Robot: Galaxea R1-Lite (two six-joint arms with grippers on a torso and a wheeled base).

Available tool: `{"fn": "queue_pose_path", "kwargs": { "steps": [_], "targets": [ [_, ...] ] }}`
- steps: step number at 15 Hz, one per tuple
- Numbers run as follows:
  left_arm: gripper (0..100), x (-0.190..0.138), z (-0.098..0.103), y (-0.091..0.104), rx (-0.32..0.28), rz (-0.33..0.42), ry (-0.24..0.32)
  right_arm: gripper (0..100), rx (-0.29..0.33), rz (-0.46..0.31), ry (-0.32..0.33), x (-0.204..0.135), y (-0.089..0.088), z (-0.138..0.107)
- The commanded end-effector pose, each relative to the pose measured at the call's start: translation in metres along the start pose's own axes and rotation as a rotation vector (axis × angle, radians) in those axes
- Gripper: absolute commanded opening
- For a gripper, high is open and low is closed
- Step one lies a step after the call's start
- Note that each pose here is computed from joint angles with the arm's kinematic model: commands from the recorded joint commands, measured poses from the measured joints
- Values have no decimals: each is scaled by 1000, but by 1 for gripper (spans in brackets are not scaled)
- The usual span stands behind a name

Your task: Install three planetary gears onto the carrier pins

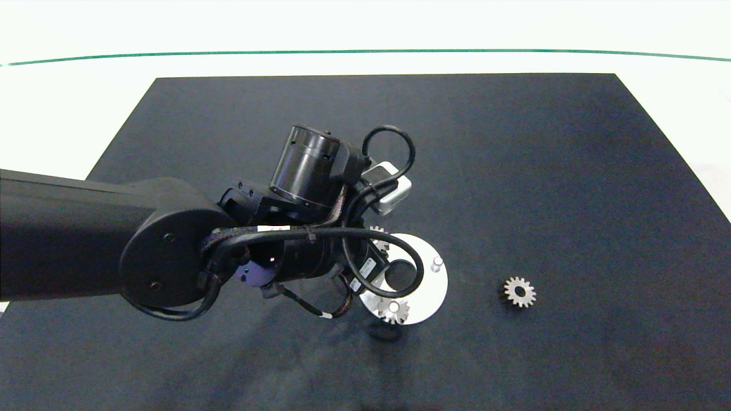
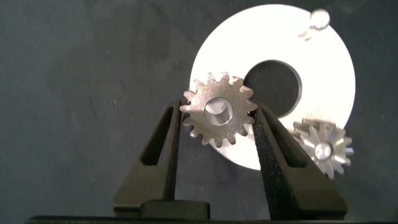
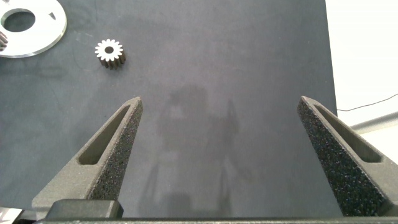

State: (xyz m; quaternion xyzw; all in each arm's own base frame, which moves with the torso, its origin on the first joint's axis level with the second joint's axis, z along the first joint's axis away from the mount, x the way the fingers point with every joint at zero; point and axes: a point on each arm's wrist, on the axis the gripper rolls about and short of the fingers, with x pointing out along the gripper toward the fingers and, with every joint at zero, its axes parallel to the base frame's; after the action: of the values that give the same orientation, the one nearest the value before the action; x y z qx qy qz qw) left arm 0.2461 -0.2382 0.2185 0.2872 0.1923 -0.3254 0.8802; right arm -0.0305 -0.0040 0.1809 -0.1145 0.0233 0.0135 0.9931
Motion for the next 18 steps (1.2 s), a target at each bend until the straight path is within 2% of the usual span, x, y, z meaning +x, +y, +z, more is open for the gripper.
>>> {"fn": "queue_pose_path", "kwargs": {
  "steps": [1,7,18],
  "targets": [
    [13,10,-1,-2,5,-4,15,100,-1,2,2,0,0,0],
    [13,19,1,-9,-2,-19,18,100,-1,2,1,0,0,0],
    [13,12,7,-1,-13,1,-10,100,-1,2,1,0,0,-1]
  ]
}}
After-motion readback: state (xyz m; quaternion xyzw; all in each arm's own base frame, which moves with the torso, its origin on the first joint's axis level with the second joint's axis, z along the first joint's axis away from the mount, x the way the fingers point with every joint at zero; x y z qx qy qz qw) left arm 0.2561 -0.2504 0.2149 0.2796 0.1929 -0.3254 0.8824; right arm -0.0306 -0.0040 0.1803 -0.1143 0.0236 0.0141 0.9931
